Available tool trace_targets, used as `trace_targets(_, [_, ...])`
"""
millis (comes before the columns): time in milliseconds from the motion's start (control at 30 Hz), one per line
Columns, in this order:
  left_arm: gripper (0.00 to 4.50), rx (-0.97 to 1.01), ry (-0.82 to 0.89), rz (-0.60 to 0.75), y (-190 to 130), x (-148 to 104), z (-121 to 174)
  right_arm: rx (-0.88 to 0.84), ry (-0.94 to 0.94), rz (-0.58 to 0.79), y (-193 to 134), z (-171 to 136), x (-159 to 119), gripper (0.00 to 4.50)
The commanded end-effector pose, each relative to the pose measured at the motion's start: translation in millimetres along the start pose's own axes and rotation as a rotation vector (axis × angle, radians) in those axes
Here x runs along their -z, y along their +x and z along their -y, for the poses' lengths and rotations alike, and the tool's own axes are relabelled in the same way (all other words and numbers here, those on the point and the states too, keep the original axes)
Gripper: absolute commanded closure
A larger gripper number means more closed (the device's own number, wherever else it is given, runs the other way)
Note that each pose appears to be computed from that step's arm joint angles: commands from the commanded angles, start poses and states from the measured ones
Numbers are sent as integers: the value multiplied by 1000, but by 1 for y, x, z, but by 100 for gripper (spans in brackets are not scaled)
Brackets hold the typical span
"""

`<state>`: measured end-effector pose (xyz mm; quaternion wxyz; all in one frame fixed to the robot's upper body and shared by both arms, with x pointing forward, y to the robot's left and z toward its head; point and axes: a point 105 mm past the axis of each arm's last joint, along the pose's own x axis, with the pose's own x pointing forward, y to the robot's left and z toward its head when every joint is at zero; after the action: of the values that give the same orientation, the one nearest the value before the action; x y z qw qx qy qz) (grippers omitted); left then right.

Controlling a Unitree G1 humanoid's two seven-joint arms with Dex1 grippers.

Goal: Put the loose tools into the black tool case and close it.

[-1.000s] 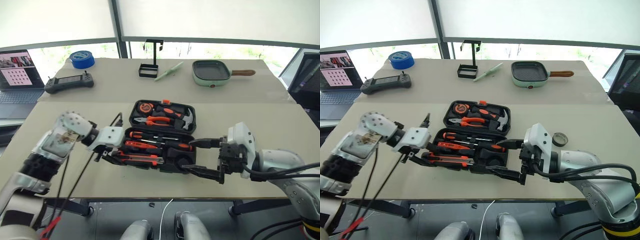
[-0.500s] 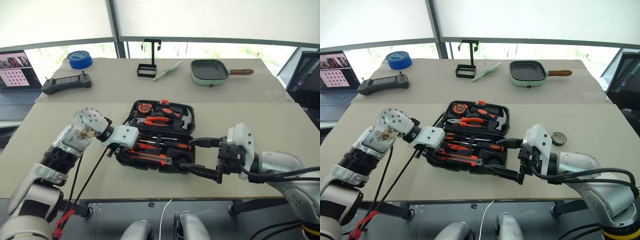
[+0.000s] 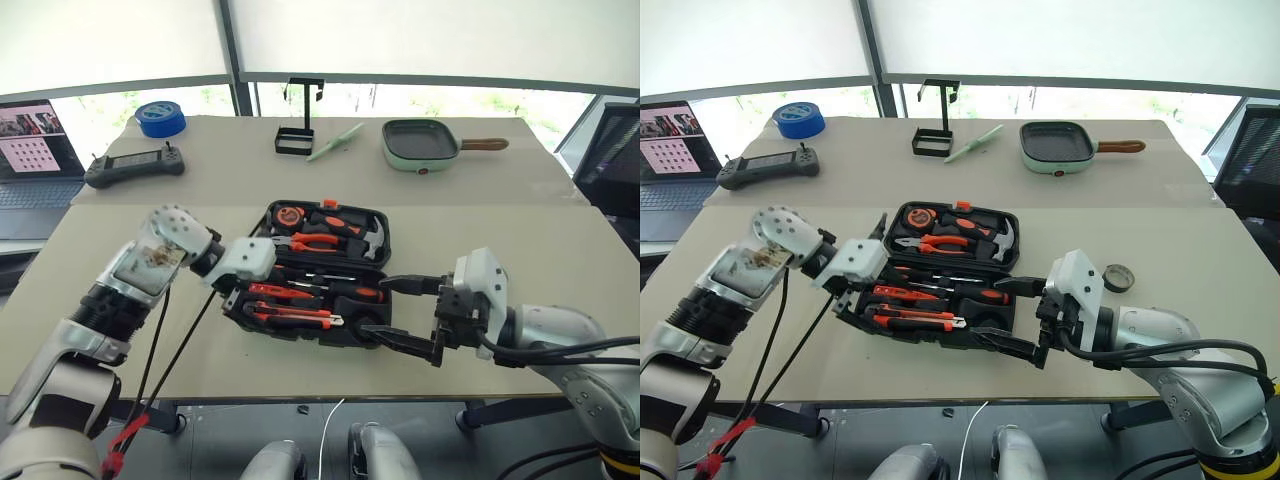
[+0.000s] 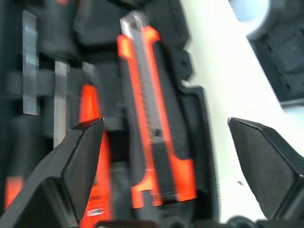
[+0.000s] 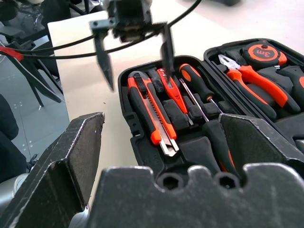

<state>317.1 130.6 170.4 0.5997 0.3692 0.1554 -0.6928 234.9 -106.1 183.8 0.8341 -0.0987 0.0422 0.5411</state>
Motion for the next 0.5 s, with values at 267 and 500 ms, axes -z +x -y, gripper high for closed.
trace_targets(267, [378, -15, 9, -27, -10, 17, 10, -3, -50, 24, 0, 2, -9, 0])
trace_targets(500, [445, 14, 13, -98, -6, 30, 18, -5, -49, 22, 0, 2, -8, 0])
